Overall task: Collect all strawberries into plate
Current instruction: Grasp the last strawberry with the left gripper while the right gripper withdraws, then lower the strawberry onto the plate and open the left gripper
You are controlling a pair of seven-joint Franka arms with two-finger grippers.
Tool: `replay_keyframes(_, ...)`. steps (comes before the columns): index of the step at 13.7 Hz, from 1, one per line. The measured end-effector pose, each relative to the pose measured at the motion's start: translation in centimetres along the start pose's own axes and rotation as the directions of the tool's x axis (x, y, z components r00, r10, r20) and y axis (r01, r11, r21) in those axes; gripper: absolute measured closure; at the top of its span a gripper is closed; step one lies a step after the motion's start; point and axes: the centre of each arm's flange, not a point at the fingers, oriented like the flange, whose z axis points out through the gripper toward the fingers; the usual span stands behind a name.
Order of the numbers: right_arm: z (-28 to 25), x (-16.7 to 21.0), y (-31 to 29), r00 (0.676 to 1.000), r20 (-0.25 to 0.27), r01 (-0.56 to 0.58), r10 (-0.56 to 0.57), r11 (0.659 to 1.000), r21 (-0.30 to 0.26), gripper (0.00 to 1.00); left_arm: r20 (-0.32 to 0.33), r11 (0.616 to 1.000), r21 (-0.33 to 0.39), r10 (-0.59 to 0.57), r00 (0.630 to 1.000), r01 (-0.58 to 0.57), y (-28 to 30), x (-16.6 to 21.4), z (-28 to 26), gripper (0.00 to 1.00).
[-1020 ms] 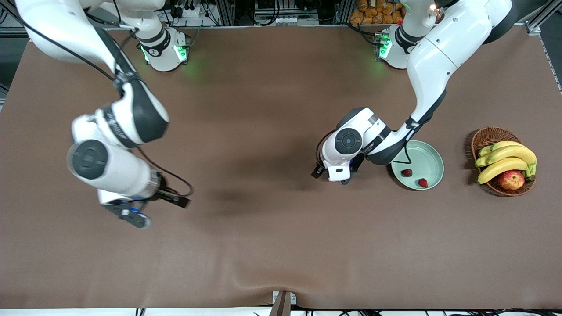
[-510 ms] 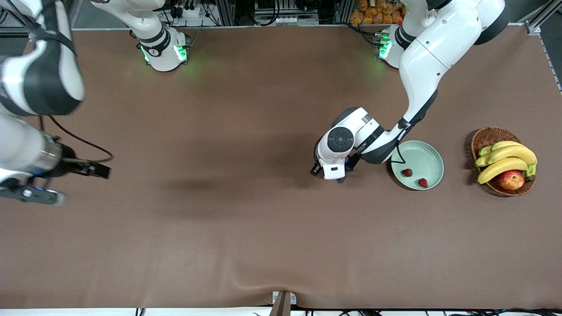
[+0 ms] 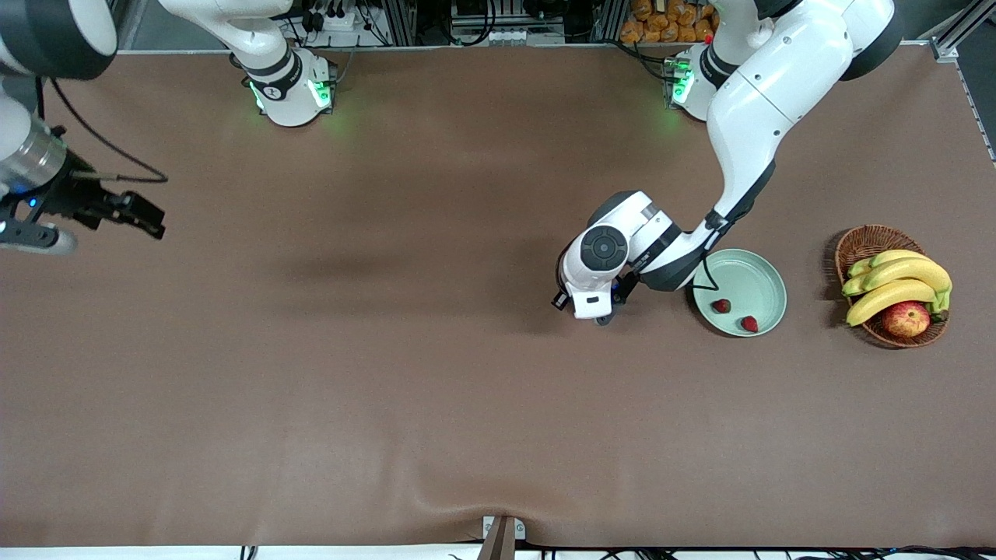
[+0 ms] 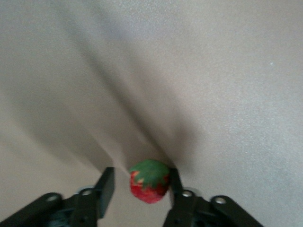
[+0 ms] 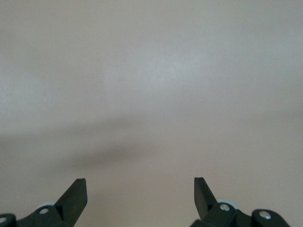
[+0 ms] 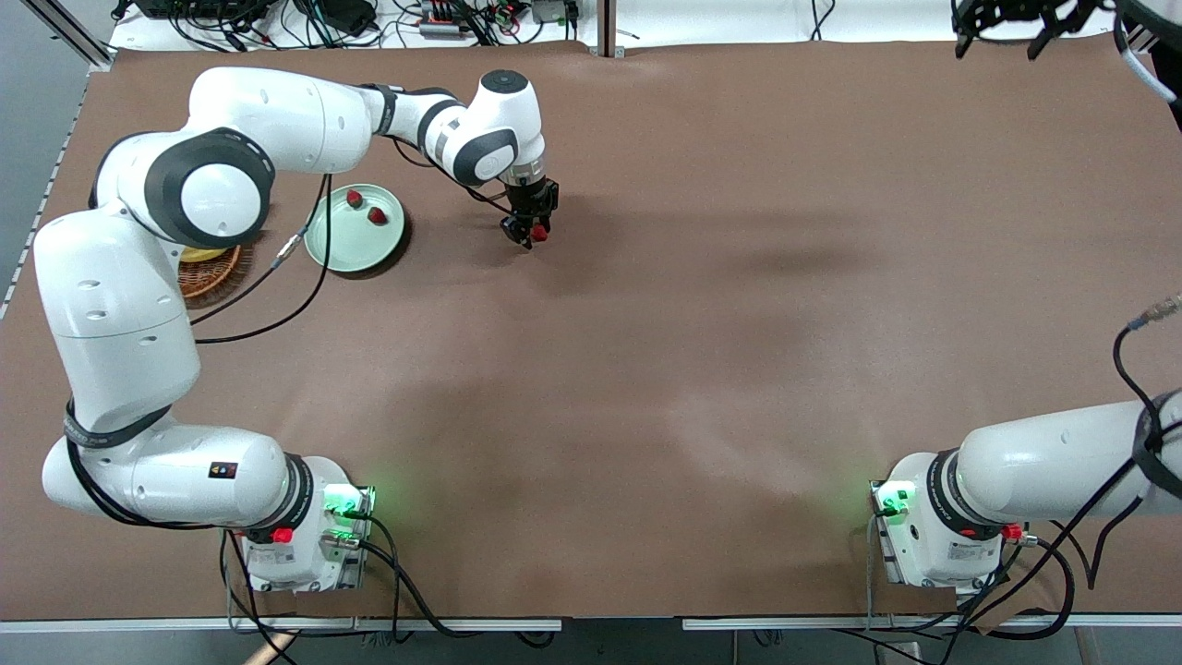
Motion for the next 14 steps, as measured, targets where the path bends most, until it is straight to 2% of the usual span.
replay_keyframes(1, -0.5, -0.8, 0.4, 1.0, -0.005, -0.004, 0.004, 1.0, 0.001, 0.0, -0.005, 1.0, -0.004, 0.005, 1.0, -0.005, 0.1, 0.0, -0.1, 0.65)
replay_keyframes(2, -1.4, -0.9, 0.8, 1.0, -0.016, -0.007, 0.007, 1.0, 0.003, 0.0, -0.018, 1.0, -0.009, 0.019, 1.0, -0.019, 0.2, 0.1, -0.2, 0.68)
replay_keyframes(6, -4.5, 1.2, 1.8, 1.0, -0.016, -0.012, 0.013, 1.0, 0.003, 0.0, -0.096, 0.995, -0.033, 0.094, 0.991, -0.098, 0.6, 2.1, -1.3, 0.68)
replay_keyframes(9, -3.7, 2.6, 1.9, 1.0, 0.005, -0.01, 0.01, 1.0, 0.0, 0.0, -0.129, 0.975, 0.036, 0.222, 0.967, -0.219, -0.3, 7.1, -3.9, 0.68)
replay_keyframes(12, -3.3, 3.1, 1.9, 1.0, 0.011, -0.009, 0.009, 1.0, -0.001, 0.0, -0.124, 0.941, 0.111, 0.333, 0.935, -0.321, -2.8, 13.0, -6.6, 0.68)
replay_keyframes(14, -3.5, 3.1, 1.8, 1.0, 0.006, -0.008, 0.008, 1.0, -0.001, 0.0, -0.082, 0.93, 0.139, 0.352, 0.932, -0.339, -5.1, 17.0, -7.2, 0.68)
